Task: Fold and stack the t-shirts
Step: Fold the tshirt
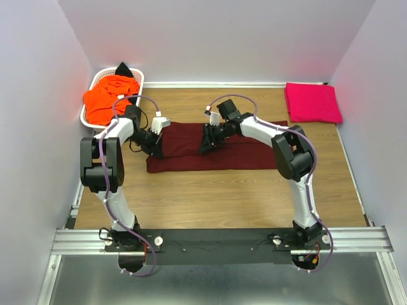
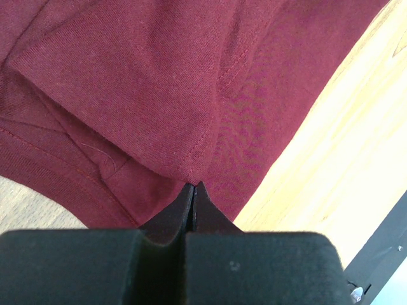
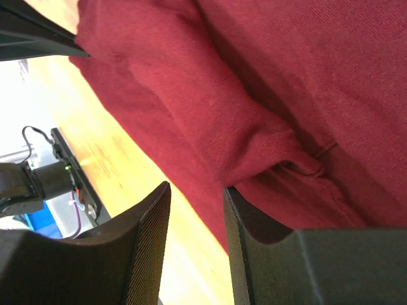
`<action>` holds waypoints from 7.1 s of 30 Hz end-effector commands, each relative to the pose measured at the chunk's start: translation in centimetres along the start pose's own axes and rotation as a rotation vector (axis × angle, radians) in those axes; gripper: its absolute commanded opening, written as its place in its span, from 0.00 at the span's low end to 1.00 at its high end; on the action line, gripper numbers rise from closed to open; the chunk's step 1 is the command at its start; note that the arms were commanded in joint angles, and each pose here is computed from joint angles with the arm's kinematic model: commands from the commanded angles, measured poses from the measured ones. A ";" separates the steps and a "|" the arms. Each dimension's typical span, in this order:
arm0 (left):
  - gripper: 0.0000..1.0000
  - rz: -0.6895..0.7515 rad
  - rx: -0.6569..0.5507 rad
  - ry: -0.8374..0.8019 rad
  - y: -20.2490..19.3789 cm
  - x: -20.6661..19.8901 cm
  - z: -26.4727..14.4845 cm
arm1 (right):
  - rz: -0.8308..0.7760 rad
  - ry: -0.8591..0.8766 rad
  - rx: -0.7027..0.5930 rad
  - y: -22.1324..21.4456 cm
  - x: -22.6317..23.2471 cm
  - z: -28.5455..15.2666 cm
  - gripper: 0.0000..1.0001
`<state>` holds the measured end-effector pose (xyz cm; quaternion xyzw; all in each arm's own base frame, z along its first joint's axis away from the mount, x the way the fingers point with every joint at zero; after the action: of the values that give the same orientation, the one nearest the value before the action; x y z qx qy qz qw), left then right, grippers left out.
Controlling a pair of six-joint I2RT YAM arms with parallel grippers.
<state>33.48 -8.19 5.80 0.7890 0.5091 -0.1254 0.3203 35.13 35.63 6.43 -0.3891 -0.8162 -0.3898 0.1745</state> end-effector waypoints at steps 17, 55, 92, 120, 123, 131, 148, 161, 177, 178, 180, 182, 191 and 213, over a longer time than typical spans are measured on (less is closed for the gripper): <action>0.00 0.010 -0.004 -0.001 0.8 -0.2 -0.6 | -0.022 -0.014 -0.003 0.3 0.0 1.2 0.10; 0.38 0.093 -0.041 -0.041 1.3 -2.4 -4.0 | -0.085 0.022 -0.007 0.3 3.3 -3.3 0.54; 0.27 0.116 -0.297 0.222 11.7 0.8 -4.4 | -0.186 -0.078 -0.128 5.7 -2.0 -11.1 0.61; 0.11 0.117 0.069 0.549 4.9 3.7 5.9 | -0.012 -0.448 0.407 -12.3 -16.9 -15.7 0.41; 0.11 0.162 0.059 0.578 8.2 5.8 5.7 | 0.014 -0.378 0.428 -14.4 -14.6 -14.8 0.38; 0.21 0.307 -0.218 0.578 23.9 3.6 1.2 | -0.107 -0.118 0.298 -11.0 -2.1 -12.8 0.41; 0.22 0.061 -0.177 0.272 13.4 -1.9 3.8 | -0.171 -0.323 0.367 -9.6 -9.0 -12.7 0.37; 0.21 0.043 -0.087 0.296 15.0 1.5 9.4 | -0.013 -0.102 0.444 -16.2 -5.5 -9.1 0.36; 0.35 0.304 -0.429 0.268 29.2 -4.4 6.8 | -0.108 0.196 0.187 -7.5 2.3 -8.8 0.50; 0.38 0.300 -0.463 0.267 29.6 -4.8 5.7 | -0.117 0.189 0.165 -6.5 2.2 -8.9 0.50; 0.40 0.308 -0.521 0.241 30.0 -6.2 3.3 | -0.158 0.161 0.109 -3.3 2.0 -9.3 0.50; 0.40 0.266 -0.544 0.216 30.0 -6.7 1.8 | -0.182 0.108 0.068 -0.8 0.7 -9.6 0.50; 0.34 0.082 -0.367 0.095 21.4 -6.4 5.2 | -0.144 -0.174 -0.080 8.6 -9.1 -9.3 0.43; 0.30 -0.036 -0.142 0.178 17.1 1.2 14.1 | 0.061 -0.576 -0.077 5.1 -22.5 -6.0 0.34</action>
<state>51.69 -22.00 4.48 0.7528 0.5404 -0.0162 0.3756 52.77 24.75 3.65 -0.4656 -0.8138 -0.3456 -0.0383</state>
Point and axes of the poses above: each gripper's point midway between its finger pads, its own z axis out along the fingers, its own x axis along the line the jaws close on, y = z × x, the point moved 1 cm from there along -z, back along the fingers, and after that the axes turned 14 degrees about -z, right-handed, at the moved point
